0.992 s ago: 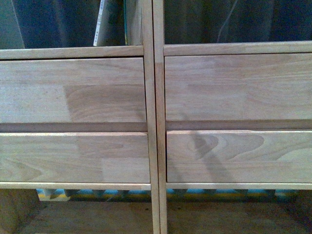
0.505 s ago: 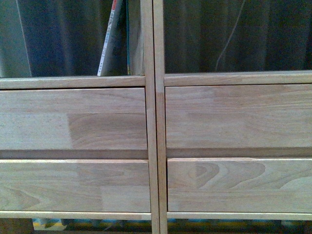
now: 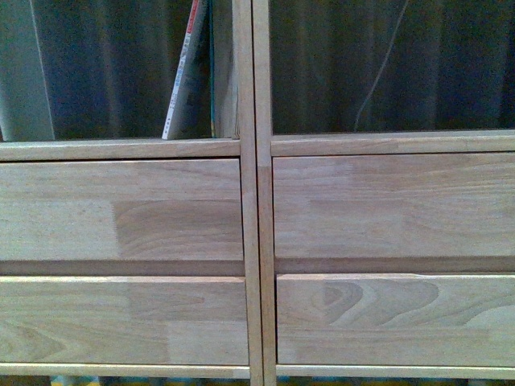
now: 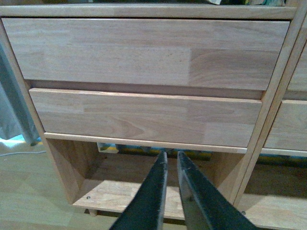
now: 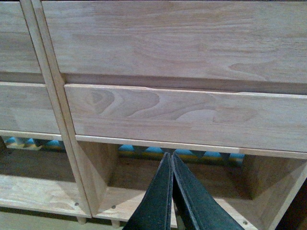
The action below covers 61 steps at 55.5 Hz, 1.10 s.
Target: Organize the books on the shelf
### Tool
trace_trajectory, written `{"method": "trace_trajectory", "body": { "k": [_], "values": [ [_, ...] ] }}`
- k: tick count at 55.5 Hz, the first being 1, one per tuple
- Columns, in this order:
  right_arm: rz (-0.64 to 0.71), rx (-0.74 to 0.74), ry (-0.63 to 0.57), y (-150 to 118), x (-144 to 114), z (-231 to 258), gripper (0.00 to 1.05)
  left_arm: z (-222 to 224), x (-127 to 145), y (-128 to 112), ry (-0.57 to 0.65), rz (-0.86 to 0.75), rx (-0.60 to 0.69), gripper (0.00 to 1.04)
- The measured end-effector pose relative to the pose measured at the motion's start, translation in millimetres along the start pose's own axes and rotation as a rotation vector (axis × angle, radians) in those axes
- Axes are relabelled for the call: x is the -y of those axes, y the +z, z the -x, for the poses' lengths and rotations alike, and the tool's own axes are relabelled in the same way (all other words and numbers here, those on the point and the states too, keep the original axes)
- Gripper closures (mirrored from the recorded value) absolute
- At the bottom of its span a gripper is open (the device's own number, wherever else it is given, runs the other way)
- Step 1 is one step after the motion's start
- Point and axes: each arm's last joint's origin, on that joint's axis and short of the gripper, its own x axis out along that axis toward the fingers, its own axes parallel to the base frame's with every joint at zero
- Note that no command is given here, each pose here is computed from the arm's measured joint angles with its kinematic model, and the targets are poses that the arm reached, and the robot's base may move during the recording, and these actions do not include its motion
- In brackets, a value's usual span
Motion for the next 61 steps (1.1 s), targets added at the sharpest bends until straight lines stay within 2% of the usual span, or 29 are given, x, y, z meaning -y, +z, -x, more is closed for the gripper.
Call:
{"method": "trace_trajectory", "body": {
  "k": [3,9,41,46,61],
  "values": [
    [0.0,0.0,0.0,0,0,0,1.02,0,-4,-4,-0.03,0.003,0.002,1.02],
    [0.0,0.001,0.0,0,0,0,1.02,0,-11,-11,0.016,0.005,0.002,1.02],
    [0.0,0.0,0.0,0,0,0,1.02,0,-11,-31,0.007,0.005,0.006,1.02],
    [0.0,0.0,0.0,0,0,0,1.02,0,-11,-40,0.008,0.005,0.006,1.02],
    [0.0,0.0,0.0,0,0,0,1.02,0,-11,-40,0.008,0.005,0.01,1.02]
  ]
}}
